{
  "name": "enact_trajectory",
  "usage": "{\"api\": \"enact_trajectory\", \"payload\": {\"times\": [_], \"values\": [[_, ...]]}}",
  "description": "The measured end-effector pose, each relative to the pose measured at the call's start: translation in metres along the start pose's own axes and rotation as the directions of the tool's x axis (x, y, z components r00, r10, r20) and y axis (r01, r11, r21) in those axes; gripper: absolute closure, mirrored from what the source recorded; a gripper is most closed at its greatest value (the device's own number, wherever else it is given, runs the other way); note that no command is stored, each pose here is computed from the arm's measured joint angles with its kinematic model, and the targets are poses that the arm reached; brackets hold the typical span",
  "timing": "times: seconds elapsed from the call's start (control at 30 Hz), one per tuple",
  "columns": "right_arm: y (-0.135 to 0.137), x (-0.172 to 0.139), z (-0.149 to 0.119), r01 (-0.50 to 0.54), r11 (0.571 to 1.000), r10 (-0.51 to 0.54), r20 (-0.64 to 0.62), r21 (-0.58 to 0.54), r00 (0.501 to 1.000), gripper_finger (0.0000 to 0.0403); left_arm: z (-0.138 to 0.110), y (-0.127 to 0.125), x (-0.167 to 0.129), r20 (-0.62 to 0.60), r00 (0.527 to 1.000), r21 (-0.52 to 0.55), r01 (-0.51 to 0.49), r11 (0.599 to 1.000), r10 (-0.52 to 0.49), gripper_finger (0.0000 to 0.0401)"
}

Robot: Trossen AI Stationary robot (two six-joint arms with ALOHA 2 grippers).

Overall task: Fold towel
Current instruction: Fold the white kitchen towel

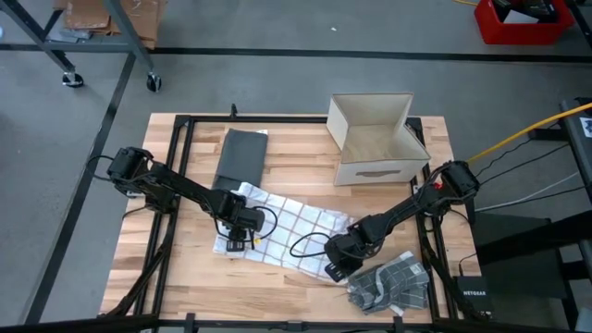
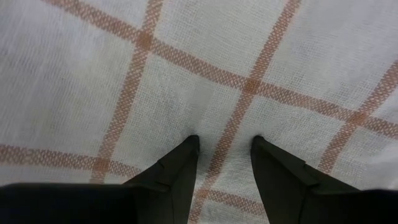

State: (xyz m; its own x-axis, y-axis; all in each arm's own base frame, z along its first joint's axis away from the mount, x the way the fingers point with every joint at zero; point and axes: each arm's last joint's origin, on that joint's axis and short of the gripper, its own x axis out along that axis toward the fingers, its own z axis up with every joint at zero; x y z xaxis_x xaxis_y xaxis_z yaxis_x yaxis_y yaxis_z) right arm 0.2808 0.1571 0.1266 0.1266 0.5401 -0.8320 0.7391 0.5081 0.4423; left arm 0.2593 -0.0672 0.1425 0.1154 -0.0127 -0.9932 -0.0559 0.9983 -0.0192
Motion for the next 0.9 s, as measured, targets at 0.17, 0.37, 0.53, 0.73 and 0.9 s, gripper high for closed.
{"api": "enact_trajectory", "payload": {"times": [0.17, 0.37, 0.53, 0.73, 0.9], "values": [[-0.001, 0.003, -0.008, 0.028, 0.999, -0.027, -0.023, 0.047, 0.999, 0.0390, -0.003, 0.001, 0.000, -0.035, 0.999, -0.002, -0.009, 1.000, 0.009, 0.0256], [-0.005, 0.008, -0.025, 0.104, 0.989, -0.102, -0.026, 0.108, 0.994, 0.0380, -0.004, 0.000, 0.000, -0.046, 0.999, 0.002, 0.014, 1.000, -0.014, 0.0256], [-0.003, 0.010, -0.029, 0.086, 0.992, -0.088, 0.012, 0.087, 0.996, 0.0378, -0.004, 0.000, 0.000, -0.048, 0.999, 0.013, 0.020, 1.000, -0.019, 0.0256], [-0.002, 0.003, -0.029, 0.068, 0.994, -0.077, 0.117, 0.082, 0.990, 0.0378, -0.005, 0.000, 0.000, -0.054, 0.998, -0.011, 0.024, 1.000, -0.024, 0.0256], [-0.002, -0.025, -0.035, 0.056, 0.996, -0.075, 0.291, 0.074, 0.954, 0.0378, -0.006, 0.000, -0.006, -0.025, 1.000, -0.064, 0.017, 0.998, -0.019, 0.0275]]}}
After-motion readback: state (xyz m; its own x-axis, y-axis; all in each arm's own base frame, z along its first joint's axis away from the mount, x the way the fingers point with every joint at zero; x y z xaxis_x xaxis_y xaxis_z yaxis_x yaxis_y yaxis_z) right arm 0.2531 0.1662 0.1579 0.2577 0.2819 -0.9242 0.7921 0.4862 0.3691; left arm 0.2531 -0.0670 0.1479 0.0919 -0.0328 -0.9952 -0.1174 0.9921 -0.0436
